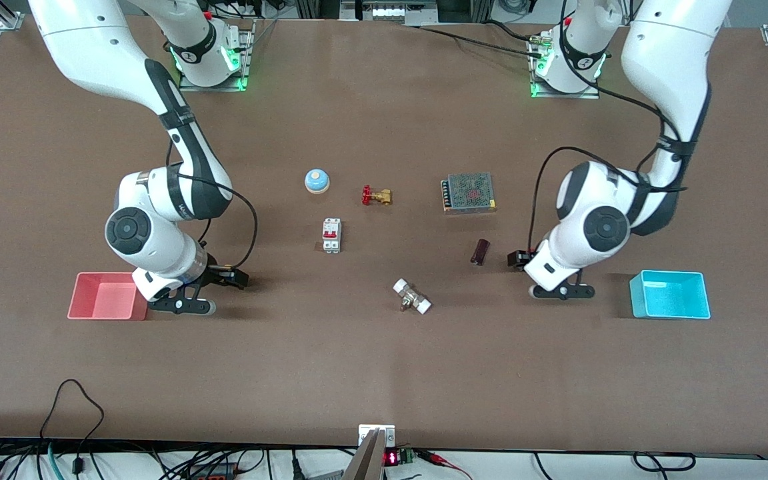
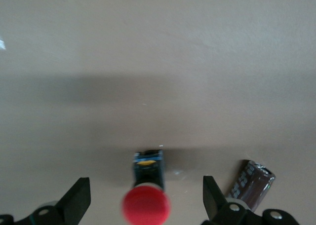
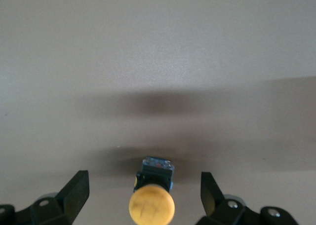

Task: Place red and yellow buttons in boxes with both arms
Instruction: 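Close the right gripper on the yellow button while the left gripper grasps the red button, then carry the yellow button to the pink box while the left gripper carries red to cyan, then lower the buttons into the boxes and open both grippers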

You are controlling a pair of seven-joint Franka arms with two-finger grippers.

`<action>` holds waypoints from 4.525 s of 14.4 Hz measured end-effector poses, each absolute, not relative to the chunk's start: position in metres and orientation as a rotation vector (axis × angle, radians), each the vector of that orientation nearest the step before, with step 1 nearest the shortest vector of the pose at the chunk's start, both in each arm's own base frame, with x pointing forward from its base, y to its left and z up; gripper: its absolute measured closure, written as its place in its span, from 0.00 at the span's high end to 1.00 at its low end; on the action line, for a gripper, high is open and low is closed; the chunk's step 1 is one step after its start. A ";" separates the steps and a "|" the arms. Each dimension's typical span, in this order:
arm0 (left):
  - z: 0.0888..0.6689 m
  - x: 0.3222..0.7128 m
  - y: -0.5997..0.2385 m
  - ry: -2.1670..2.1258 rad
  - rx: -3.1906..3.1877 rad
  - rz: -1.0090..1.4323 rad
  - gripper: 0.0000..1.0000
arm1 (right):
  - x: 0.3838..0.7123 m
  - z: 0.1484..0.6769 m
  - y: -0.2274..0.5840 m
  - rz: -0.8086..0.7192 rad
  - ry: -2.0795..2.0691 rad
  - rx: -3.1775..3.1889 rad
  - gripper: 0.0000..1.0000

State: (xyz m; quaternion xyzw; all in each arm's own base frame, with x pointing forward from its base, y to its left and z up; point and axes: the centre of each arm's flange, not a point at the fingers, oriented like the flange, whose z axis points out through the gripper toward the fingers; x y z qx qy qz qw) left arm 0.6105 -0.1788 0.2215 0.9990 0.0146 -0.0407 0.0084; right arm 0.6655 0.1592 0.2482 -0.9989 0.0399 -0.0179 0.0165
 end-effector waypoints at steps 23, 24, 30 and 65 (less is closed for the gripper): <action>0.227 0.621 -0.150 0.125 3.131 -0.056 0.36 | 0.657 0.226 0.158 0.054 0.128 -3.120 0.39; 0.246 0.630 -0.142 0.139 3.141 -0.102 0.36 | 0.657 0.226 0.158 0.055 0.127 -3.120 0.39; 0.326 0.658 -0.074 0.211 3.159 -0.277 0.36 | 0.658 0.236 0.155 0.063 0.068 -3.123 0.35; 0.206 0.689 0.159 0.023 3.107 -0.202 0.36 | 0.690 0.276 -0.107 -0.094 -0.285 -3.175 0.35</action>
